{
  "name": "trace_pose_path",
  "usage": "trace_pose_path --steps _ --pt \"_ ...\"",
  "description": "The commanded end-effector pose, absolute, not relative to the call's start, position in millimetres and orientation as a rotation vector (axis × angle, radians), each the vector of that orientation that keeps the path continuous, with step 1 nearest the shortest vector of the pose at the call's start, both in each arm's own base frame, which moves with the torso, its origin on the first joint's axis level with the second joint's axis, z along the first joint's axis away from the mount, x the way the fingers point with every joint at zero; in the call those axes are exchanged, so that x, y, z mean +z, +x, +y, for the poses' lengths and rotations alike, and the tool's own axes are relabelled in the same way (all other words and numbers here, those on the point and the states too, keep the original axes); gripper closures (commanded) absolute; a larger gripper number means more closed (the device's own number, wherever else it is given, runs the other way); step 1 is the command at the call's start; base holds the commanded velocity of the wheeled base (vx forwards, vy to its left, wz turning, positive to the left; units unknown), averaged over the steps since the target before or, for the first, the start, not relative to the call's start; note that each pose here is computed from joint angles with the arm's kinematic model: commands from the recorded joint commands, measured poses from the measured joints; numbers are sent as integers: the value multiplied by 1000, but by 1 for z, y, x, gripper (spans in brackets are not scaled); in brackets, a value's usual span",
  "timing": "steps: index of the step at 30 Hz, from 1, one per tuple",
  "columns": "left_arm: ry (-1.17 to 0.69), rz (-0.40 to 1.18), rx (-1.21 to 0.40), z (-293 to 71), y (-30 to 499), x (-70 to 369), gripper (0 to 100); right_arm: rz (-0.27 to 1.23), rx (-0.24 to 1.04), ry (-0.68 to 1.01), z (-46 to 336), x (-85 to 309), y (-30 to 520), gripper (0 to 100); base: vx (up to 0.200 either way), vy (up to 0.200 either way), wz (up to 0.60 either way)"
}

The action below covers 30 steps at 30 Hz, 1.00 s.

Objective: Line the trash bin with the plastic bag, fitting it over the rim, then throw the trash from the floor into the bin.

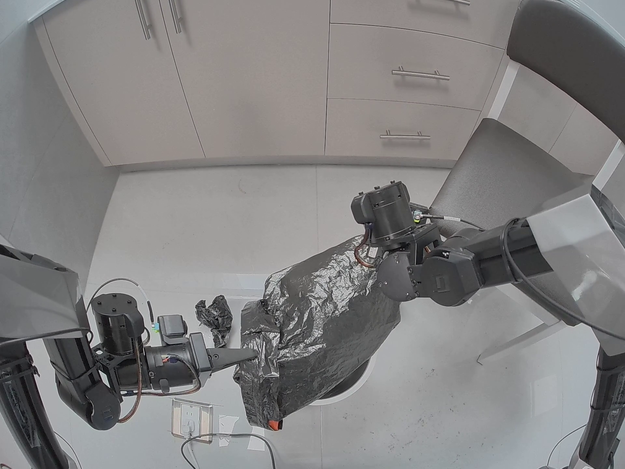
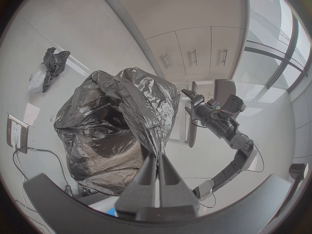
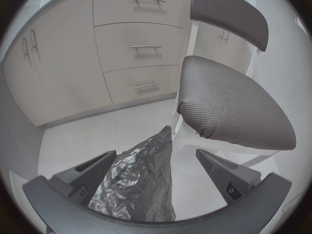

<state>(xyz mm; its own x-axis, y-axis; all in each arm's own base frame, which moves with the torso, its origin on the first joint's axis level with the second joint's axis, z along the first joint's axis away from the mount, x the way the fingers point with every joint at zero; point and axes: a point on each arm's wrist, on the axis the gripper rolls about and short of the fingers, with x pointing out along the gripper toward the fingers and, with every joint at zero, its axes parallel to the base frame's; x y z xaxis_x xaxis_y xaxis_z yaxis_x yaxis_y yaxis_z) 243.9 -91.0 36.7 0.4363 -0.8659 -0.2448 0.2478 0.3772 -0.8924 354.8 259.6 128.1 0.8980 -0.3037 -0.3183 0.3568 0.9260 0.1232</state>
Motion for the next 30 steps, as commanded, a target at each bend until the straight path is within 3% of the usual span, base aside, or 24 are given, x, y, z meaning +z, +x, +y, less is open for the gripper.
trace_pose_path --steps 1,13,30 --pt "-905 827 -825 -91 243 36 100 312 -354 164 264 112 366 0 0 0 0" --pt "-905 827 -823 -91 243 36 100 289 -337 163 285 112 390 0 0 0 0" --pt "-904 832 -824 -91 242 36 100 315 -362 140 282 92 399 0 0 0 0"
